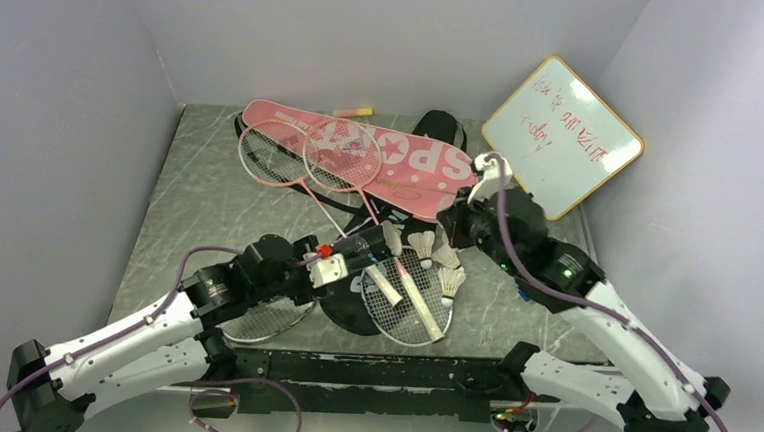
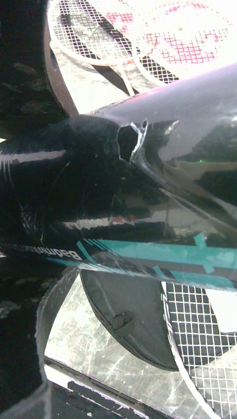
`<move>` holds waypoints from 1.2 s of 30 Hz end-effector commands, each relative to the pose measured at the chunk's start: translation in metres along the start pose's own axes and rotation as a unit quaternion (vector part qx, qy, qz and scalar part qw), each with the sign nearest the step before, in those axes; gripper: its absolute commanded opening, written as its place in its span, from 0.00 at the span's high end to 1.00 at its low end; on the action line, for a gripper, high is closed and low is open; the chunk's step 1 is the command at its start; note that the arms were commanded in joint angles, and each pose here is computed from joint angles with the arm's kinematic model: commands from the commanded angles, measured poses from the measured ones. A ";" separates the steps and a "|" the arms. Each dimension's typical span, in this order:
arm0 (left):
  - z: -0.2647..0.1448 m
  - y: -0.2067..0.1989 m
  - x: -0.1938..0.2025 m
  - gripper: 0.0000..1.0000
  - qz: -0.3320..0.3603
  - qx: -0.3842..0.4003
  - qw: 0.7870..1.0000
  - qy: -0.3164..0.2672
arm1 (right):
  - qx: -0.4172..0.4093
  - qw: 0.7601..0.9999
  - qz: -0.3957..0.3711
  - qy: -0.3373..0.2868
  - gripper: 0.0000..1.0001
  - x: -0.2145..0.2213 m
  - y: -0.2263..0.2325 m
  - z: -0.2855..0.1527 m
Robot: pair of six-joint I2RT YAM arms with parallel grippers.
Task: Pack up the badminton gear
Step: Place the lid at the center of the board.
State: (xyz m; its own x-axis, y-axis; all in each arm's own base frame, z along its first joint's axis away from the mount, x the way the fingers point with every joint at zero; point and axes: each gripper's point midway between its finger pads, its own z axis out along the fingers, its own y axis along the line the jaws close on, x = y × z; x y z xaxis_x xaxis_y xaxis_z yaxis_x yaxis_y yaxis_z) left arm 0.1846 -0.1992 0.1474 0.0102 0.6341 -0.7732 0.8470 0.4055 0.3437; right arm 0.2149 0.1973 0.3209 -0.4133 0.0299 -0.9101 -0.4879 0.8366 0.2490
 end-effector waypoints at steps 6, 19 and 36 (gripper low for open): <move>-0.007 0.009 -0.019 0.72 -0.004 -0.021 0.999 -0.039 | 0.352 0.922 0.093 0.131 1.00 0.115 -0.151 0.050; -0.009 0.008 -0.021 0.71 -0.006 -0.020 0.999 -0.049 | 0.393 0.890 0.185 0.142 0.92 0.178 -0.222 0.061; -0.010 0.008 -0.022 0.69 -0.007 -0.019 0.998 -0.052 | 0.295 0.927 0.189 0.135 0.30 0.134 -0.187 0.075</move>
State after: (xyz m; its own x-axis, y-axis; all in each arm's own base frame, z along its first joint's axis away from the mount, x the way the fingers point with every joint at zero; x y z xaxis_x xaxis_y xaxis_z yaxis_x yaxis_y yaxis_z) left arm 0.1829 -0.1974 0.1570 0.0297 0.6056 -0.7952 0.8374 0.4193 0.3506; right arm 0.2987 0.0658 0.1146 -0.6830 0.3543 -0.6387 0.3274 0.9302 0.1659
